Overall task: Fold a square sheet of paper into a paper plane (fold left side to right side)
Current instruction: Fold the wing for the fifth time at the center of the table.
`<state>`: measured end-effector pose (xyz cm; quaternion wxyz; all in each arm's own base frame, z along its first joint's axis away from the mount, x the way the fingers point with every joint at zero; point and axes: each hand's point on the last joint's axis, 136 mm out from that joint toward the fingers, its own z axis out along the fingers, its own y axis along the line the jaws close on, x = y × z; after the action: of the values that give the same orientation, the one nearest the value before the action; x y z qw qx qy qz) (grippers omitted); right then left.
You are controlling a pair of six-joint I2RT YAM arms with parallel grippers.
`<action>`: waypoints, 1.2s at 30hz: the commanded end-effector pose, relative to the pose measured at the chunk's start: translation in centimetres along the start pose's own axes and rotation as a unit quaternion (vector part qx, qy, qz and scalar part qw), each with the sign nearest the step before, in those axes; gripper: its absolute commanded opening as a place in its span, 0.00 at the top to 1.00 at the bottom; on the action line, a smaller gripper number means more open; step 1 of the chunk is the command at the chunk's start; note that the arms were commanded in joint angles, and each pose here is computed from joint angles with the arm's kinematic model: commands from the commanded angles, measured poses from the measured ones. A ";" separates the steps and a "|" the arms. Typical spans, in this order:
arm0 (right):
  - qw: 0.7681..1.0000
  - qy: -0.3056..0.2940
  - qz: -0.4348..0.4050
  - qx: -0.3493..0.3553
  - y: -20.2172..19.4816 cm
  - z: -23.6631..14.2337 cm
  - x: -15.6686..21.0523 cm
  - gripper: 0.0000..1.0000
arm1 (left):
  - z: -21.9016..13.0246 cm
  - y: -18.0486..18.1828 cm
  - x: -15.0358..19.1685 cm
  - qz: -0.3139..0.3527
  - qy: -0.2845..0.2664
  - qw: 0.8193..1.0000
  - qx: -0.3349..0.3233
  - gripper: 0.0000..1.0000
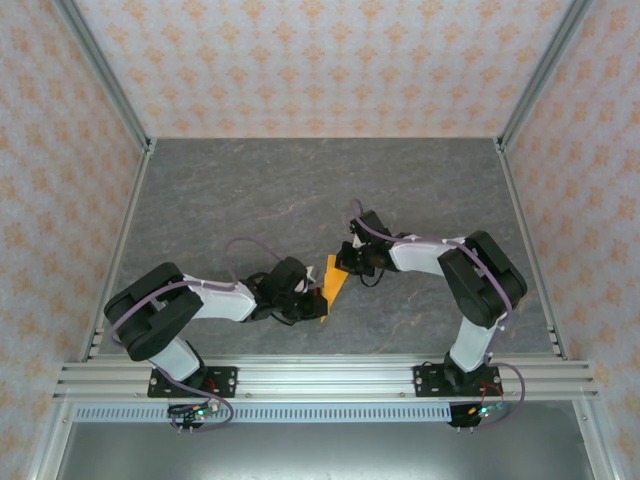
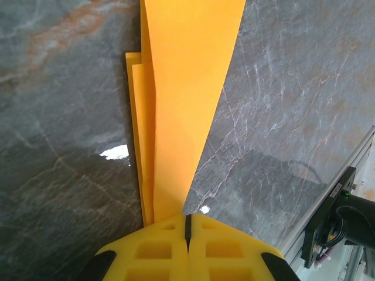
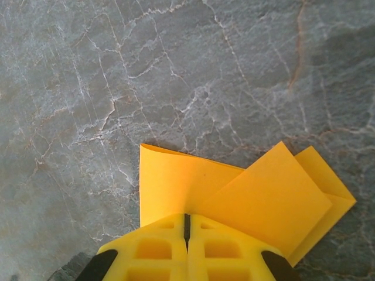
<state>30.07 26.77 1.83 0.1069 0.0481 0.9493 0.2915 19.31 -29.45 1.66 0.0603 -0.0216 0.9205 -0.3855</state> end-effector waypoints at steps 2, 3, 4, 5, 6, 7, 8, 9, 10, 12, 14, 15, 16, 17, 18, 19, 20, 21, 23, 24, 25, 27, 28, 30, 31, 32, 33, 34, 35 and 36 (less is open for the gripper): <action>0.995 0.025 0.014 0.094 -4.9 1.3 1.7 0.95 | -0.3 2.3 2.3 -0.003 0.028 0.999 -0.035 1.00; 0.995 0.024 0.014 0.095 -4.9 1.3 1.7 0.95 | -0.4 2.6 2.4 -0.004 0.029 0.999 -0.038 1.00; 0.995 0.025 0.014 0.097 -5.0 1.3 1.7 0.95 | -0.4 2.8 2.6 -0.005 0.031 0.999 -0.042 1.00; 0.995 0.026 0.014 0.097 -5.0 1.3 1.7 0.95 | -0.6 3.1 2.8 -0.007 0.032 0.999 -0.044 1.00; 0.995 0.026 0.014 0.098 -5.0 1.3 1.7 0.95 | -0.7 3.2 3.0 -0.008 0.032 0.998 -0.045 1.00; 0.995 0.026 0.014 0.098 -5.0 1.3 1.7 0.95 | -0.8 3.3 3.1 -0.009 0.032 0.998 -0.045 1.00; 0.995 0.026 0.014 0.099 -5.0 1.3 1.7 0.95 | -0.9 3.5 3.3 -0.010 0.033 0.998 -0.046 1.00; 0.995 0.026 0.014 0.099 -5.0 1.3 1.7 0.95 | -1.0 3.4 3.4 -0.009 0.034 0.998 -0.044 1.00; 0.995 0.026 0.014 0.099 -5.0 1.3 1.7 0.95 | -1.1 3.4 3.5 -0.008 0.035 0.998 -0.042 1.00; 0.995 0.027 0.015 0.099 -5.0 1.3 1.7 0.95 | -1.2 3.1 4.0 -0.001 0.041 0.998 -0.037 1.00; 0.995 0.028 0.014 0.099 -5.0 1.3 1.7 0.95 | -1.3 2.9 4.3 0.004 0.045 0.998 -0.036 1.00; 0.995 0.027 0.013 0.099 -4.9 1.3 1.7 0.95 | -1.3 2.8 4.3 0.004 0.046 0.998 -0.035 1.00; 0.995 0.028 0.013 0.099 -4.9 1.3 1.7 0.95 | -1.5 2.7 4.2 0.005 0.044 0.998 -0.032 1.00; 0.995 0.028 0.013 0.098 -4.9 1.3 1.7 0.95 | -1.7 2.4 4.1 0.007 0.040 0.999 -0.030 1.00; 0.995 0.029 0.014 0.098 -4.9 1.3 1.7 0.95 | -2.0 2.1 3.8 0.010 0.033 0.999 -0.027 1.00; 0.995 0.029 0.014 0.098 -5.0 1.3 1.7 0.95 | -2.3 1.8 3.5 0.012 0.027 0.999 -0.027 1.00; 0.995 0.030 0.014 0.097 -4.9 1.3 1.8 0.95 | -2.8 1.3 3.0 0.015 0.019 0.999 -0.023 1.00; 0.995 0.031 0.014 0.098 -5.0 1.3 1.8 0.95 | -3.2 0.8 2.4 0.016 0.011 1.000 -0.018 1.00; 0.995 0.031 0.014 0.098 -4.9 1.3 1.8 0.95 | -4.0 -0.2 1.2 0.014 -0.002 1.000 -0.004 1.00; 0.995 0.030 0.014 0.097 -4.9 1.3 1.8 0.95 | -4.3 -0.7 0.6 0.015 -0.008 1.000 0.003 1.00; 0.995 0.030 0.015 0.097 -4.9 1.3 1.8 0.95 | -4.4 -1.2 0.1 0.020 -0.011 1.000 0.007 1.00; 0.995 0.031 0.014 0.096 -4.8 1.3 1.8 0.95 | -4.3 -2.1 -0.5 0.033 -0.007 0.999 0.008 1.00; 0.995 0.032 0.015 0.097 -4.9 1.3 1.8 0.95 | -4.1 -2.6 -0.8 0.037 -0.005 0.999 0.015 1.00; 0.995 0.031 0.015 0.097 -4.9 1.3 1.8 0.95 | -3.5 -3.6 -1.2 0.041 0.002 0.999 0.030 1.00; 0.995 0.031 0.014 0.096 -4.8 1.3 1.8 0.95 | -3.2 -3.8 -1.4 0.042 0.004 0.999 0.032 1.00; 0.995 0.032 0.014 0.096 -4.9 1.3 1.8 0.95 | -2.9 -3.9 -1.7 0.043 0.005 0.999 0.031 1.00; 0.995 0.032 0.014 0.096 -4.9 1.3 1.8 0.95 | -2.6 -4.1 -1.9 0.047 0.007 0.998 0.030 1.00; 0.995 0.032 0.014 0.095 -4.8 1.3 1.8 0.95 | -2.3 -4.2 -2.1 0.051 0.008 0.998 0.031 1.00; 0.995 0.032 0.014 0.096 -4.9 1.4 1.8 0.95 | -1.9 -4.2 -2.3 0.053 0.011 0.998 0.027 1.00; 0.995 0.033 0.015 0.096 -4.9 1.4 1.9 0.95 | -1.5 -4.1 -2.7 0.055 0.011 0.998 0.024 1.00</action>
<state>30.06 26.76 1.82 0.0995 0.0480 0.9520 0.2854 21.10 -30.12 5.87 0.0706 0.0104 0.9136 -0.4003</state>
